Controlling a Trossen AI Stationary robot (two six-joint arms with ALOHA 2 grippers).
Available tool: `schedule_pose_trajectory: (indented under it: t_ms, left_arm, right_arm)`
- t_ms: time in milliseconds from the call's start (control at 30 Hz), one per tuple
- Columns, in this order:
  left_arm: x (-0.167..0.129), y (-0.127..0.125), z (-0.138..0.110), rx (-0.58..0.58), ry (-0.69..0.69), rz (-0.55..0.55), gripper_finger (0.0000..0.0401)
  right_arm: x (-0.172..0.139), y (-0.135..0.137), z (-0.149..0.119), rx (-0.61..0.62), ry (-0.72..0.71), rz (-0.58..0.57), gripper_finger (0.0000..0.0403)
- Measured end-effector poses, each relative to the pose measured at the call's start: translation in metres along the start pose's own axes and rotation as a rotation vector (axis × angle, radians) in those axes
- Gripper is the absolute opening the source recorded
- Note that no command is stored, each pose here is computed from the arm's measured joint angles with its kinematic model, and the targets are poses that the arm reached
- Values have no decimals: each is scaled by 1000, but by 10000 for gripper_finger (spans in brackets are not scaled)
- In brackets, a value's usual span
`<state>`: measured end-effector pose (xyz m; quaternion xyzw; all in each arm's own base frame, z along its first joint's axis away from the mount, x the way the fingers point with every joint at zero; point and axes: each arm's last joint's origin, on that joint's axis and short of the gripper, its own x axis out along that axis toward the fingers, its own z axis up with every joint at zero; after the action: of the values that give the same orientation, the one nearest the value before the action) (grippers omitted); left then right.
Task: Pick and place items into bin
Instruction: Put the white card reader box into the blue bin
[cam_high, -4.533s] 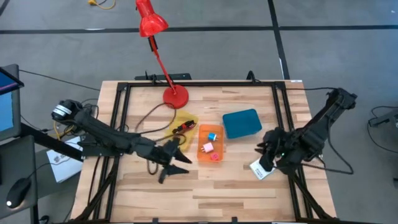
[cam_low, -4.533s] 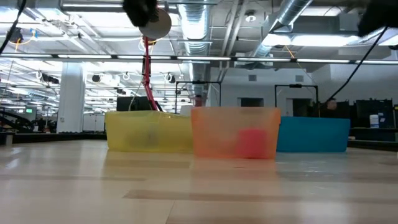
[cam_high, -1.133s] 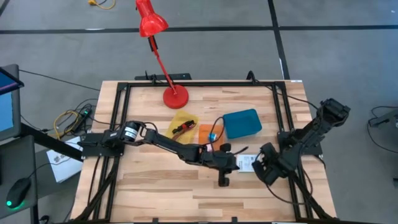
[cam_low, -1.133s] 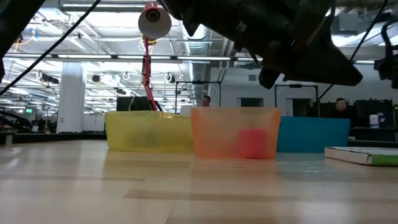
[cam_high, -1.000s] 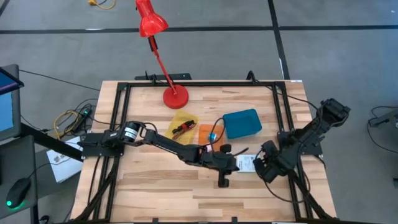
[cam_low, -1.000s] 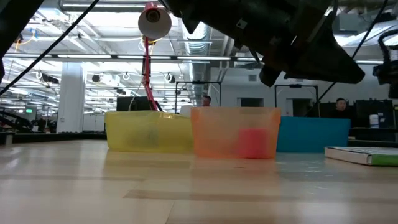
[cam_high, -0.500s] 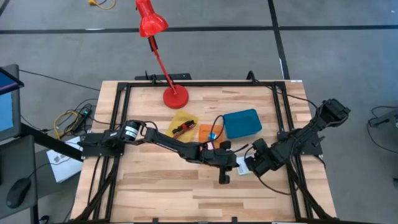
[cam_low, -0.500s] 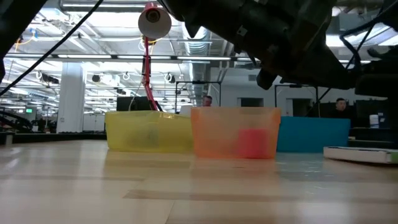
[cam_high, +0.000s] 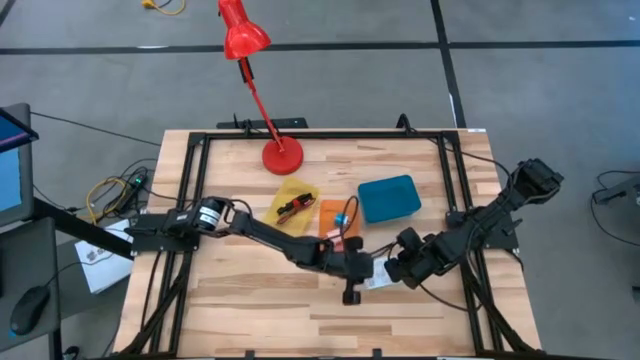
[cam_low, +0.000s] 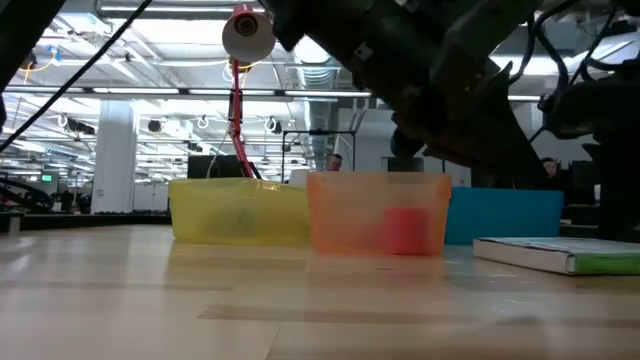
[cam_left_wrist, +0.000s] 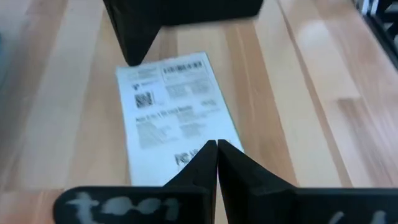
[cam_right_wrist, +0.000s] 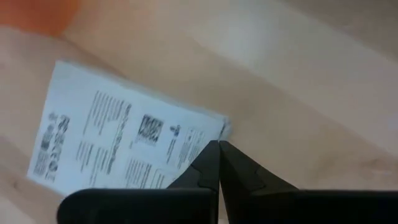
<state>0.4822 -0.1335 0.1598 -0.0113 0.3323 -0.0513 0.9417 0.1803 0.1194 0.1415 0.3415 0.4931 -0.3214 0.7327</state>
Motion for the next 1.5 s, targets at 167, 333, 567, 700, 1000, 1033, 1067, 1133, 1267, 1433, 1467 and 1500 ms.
schedule_pose_trajectory:
  t_ms: [167, 333, 567, 700, 1000, 1033, 1067, 1133, 1267, 1433, 1467, 1500]
  left_arm:
    - [0, -16, -6, 9, 6, 36, 0]
    - [16, -22, -18, -39, -31, 103, 0]
    - [21, -23, -23, -52, -44, 164, 0]
    - [22, -23, -24, -67, -42, 155, 0]
    - [18, -29, -20, -34, 67, 168, 0]
    - [15, -32, -14, -29, 84, 167, 0]
    - [11, -36, -6, -24, 91, 164, 0]
    - [2, -44, 12, -9, 74, 155, 0]
    - [-13, -60, 28, -5, 67, 160, 0]
    - [-17, -73, 22, -114, 85, 182, 0]
    - [-14, -74, 20, -130, 87, 188, 0]
    - [-11, -74, 18, -138, 75, 199, 0]
  right_arm:
    - [-7, 9, -8, -23, -25, 69, 0]
    - [-18, 16, -12, -48, -29, 73, 0]
    - [-21, 16, -14, -63, -27, 62, 0]
    - [-21, 11, -14, -63, -17, 13, 0]
    - [-24, 10, -27, -102, 77, 27, 0]
    - [-25, 10, -29, -107, 80, 37, 0]
    - [-26, 11, -31, -114, 82, 44, 0]
    - [-27, 10, -34, -125, 84, 47, 0]
    - [-28, 9, -38, -125, 87, 50, 0]
    - [-29, 9, -41, -131, 91, 54, 0]
    - [-29, 9, -41, -131, 91, 53, 0]
    - [-29, 9, -41, -131, 91, 54, 0]
